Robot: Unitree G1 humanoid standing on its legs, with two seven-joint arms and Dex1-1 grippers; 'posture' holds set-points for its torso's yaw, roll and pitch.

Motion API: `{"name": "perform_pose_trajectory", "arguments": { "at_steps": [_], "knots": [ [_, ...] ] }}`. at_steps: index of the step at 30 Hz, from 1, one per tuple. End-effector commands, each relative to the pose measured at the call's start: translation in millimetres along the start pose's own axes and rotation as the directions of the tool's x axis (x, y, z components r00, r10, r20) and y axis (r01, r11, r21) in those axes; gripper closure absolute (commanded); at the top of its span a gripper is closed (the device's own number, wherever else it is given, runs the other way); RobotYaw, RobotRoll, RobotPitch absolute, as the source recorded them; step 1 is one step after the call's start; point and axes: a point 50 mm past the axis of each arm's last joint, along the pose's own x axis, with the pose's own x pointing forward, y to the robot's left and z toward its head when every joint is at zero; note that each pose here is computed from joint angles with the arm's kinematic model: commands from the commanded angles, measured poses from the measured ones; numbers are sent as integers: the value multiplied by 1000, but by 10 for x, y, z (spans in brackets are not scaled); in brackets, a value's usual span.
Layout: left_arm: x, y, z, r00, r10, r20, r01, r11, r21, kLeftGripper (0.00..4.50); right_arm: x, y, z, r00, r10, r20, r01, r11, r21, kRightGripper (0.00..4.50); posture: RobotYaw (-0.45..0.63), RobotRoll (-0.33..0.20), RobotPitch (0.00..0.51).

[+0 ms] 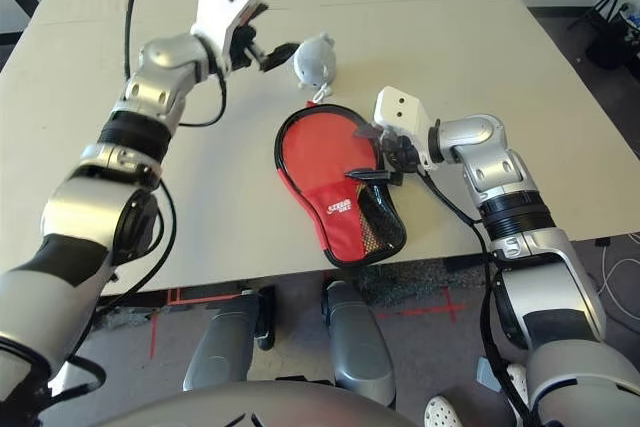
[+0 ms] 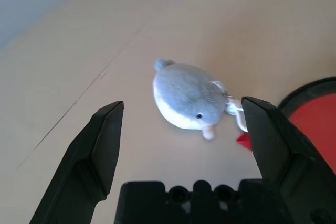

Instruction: Store the ping-pong paddle in its case and zip it.

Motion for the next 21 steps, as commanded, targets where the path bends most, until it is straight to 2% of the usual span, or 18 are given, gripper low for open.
{"name": "perform_pose_trajectory", "arguments": {
  "at_steps": [1,6,13,21],
  "knots": [
    [-105,-228,-1,995,-100,-11,100,995,-15,24,188,223,-381,986,93,-140,-78,991,113,0,42,0,219],
    [-183,-474,-30,988,-154,-20,152,986,-61,24,189,208,-388,986,84,-143,-67,990,124,0,44,0,220],
    [-123,-827,-128,975,-219,-38,212,968,-136,24,187,191,-400,987,66,-147,-46,989,139,0,40,0,216],
    [-70,-1057,-387,959,-248,-138,220,957,-188,24,172,186,-403,990,46,-133,-23,985,171,0,22,0,214]
  ]
}}
